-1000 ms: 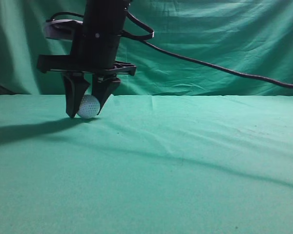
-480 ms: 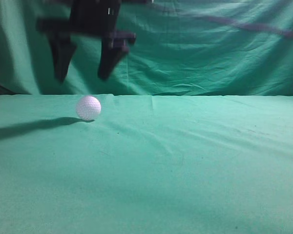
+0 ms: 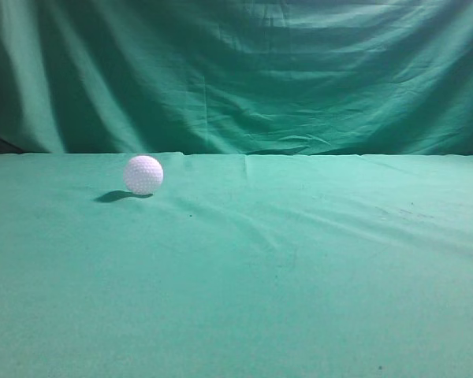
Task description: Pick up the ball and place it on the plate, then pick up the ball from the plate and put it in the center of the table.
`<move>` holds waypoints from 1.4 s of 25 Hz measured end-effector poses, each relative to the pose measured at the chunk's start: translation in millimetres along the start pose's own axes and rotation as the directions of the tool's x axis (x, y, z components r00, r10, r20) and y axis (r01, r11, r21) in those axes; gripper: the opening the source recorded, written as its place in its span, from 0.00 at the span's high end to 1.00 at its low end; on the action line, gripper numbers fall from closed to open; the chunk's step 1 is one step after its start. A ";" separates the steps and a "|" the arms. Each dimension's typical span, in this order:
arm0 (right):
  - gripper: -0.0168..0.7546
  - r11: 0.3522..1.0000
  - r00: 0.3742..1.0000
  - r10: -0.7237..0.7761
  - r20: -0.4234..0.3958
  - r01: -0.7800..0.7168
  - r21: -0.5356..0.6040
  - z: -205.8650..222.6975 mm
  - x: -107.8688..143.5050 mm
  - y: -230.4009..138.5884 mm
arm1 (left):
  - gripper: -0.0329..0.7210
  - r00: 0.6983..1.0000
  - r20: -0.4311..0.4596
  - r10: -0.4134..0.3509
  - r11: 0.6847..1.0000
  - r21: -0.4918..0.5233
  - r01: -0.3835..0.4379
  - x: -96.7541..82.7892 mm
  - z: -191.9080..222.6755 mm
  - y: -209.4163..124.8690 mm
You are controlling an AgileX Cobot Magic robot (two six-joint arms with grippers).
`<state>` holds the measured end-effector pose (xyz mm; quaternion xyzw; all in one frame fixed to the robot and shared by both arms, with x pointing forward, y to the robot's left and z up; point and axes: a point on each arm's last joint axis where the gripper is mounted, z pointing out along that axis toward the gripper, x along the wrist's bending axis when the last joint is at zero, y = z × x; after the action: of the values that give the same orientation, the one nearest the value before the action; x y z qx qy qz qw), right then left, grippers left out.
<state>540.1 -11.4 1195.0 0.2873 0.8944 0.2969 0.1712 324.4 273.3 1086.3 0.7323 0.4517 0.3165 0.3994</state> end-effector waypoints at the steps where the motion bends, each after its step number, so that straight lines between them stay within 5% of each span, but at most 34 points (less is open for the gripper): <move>1: 0.98 1.000 1.000 0.004 0.008 -0.004 -0.031 -17.2 -0.6 0.8 | 0.96 1.000 0.002 -0.002 1.000 -0.022 0.003 -1.8 -4.4 0.0; 6: 0.98 0.986 0.996 0.080 0.039 -0.073 -0.148 -90.3 -2.3 -6.5 | 0.96 0.999 -0.019 0.034 0.988 -0.147 -0.036 -12.9 -36.6 -7.0; 11: 0.98 0.984 0.994 0.104 0.038 -0.098 -0.148 -129.2 2.4 -36.0 | 0.96 0.999 -0.036 0.033 0.968 -0.246 -0.040 -22.1 -60.9 -16.3; 18: 0.98 0.991 0.993 0.111 0.031 -0.108 -0.082 -151.2 15.9 -107.4 | 0.96 0.999 -0.027 -0.027 0.969 -0.245 0.019 -26.6 -70.6 -26.5; 27: 0.98 0.953 0.990 0.137 0.036 -0.122 -0.279 -176.0 37.5 -218.4 | 0.96 0.995 -0.078 -0.066 0.963 -0.267 0.043 -20.1 -63.1 -29.1; 35: 0.98 0.914 0.984 0.174 0.024 -0.153 -0.376 -174.2 54.2 -302.7 | 0.96 0.993 -0.064 -0.104 0.978 -0.190 0.090 -18.2 -30.3 -55.5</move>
<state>290.1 -252.9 1130.4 0.3316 0.7893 0.4663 0.2226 269.6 280.9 1050.6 0.6567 0.4696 0.3642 0.4643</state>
